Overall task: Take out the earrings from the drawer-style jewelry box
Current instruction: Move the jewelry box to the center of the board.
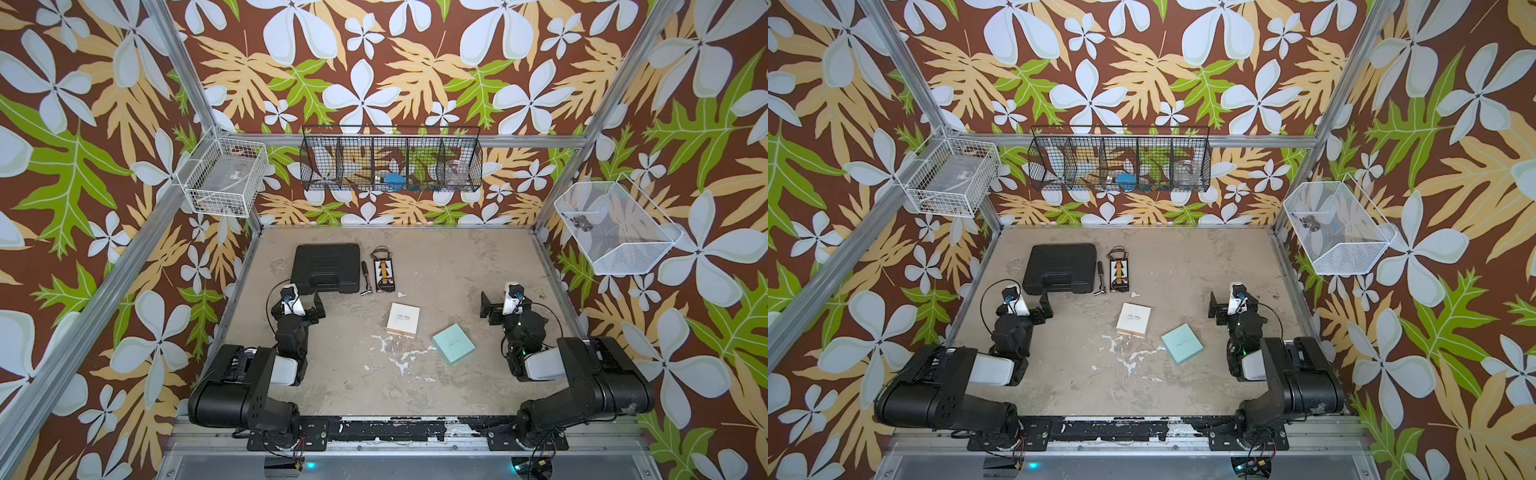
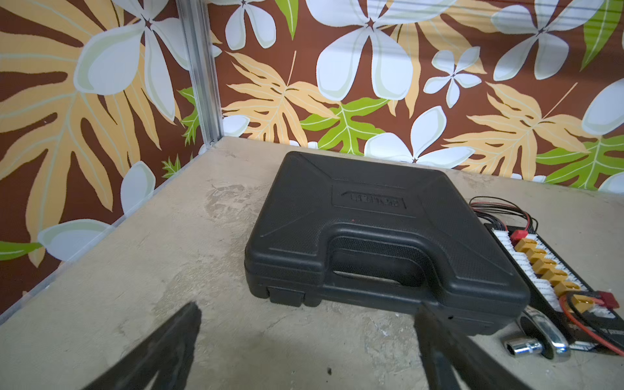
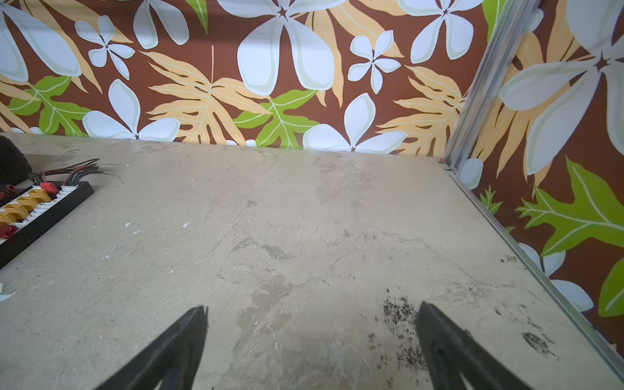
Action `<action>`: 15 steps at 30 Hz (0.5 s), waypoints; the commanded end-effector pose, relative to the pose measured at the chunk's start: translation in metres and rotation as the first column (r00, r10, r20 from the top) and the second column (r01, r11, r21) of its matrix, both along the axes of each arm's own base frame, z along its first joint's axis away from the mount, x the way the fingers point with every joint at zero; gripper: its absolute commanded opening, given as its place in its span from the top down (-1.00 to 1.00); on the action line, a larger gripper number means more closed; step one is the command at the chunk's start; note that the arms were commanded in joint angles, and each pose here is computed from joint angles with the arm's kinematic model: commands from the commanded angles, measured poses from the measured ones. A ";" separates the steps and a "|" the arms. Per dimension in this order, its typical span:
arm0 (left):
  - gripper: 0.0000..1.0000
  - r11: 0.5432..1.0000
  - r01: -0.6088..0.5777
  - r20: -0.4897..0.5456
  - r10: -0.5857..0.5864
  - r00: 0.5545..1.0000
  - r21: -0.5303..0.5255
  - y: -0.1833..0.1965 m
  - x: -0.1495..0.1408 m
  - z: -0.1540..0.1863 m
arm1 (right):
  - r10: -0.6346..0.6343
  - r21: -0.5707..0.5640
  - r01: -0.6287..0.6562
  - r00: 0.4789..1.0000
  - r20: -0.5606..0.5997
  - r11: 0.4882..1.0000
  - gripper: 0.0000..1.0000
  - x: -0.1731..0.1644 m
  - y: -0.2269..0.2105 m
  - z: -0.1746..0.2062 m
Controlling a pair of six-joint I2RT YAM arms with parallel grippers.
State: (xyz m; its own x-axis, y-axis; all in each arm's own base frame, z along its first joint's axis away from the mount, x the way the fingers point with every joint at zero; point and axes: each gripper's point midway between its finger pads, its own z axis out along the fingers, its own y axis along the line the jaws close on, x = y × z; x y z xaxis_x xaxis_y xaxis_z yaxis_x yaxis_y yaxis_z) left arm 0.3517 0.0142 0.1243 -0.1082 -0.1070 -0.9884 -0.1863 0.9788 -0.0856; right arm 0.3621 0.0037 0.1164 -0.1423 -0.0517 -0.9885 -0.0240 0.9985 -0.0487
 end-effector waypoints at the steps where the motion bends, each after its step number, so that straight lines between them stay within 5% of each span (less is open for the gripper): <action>1: -1.00 1.000 0.007 0.035 -0.007 0.999 0.013 -0.001 0.002 0.009 | 0.008 -0.004 -0.008 0.998 0.054 1.000 -0.99 0.001 0.001 0.014; 15: -0.99 1.000 0.008 0.044 -0.009 0.999 0.015 -0.001 0.002 0.011 | 0.008 -0.004 -0.007 0.998 0.056 1.000 -0.99 0.002 0.001 0.014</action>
State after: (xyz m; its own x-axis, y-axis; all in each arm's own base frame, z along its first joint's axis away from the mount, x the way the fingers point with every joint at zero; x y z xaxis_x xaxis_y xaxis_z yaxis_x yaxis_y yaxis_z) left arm 0.3525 0.0135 0.1278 -0.0935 -0.1007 -0.9905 -0.1804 0.9801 -0.0826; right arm 0.3628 0.0037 0.1226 -0.1177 -0.0523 -0.9917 -0.0233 0.9985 -0.0499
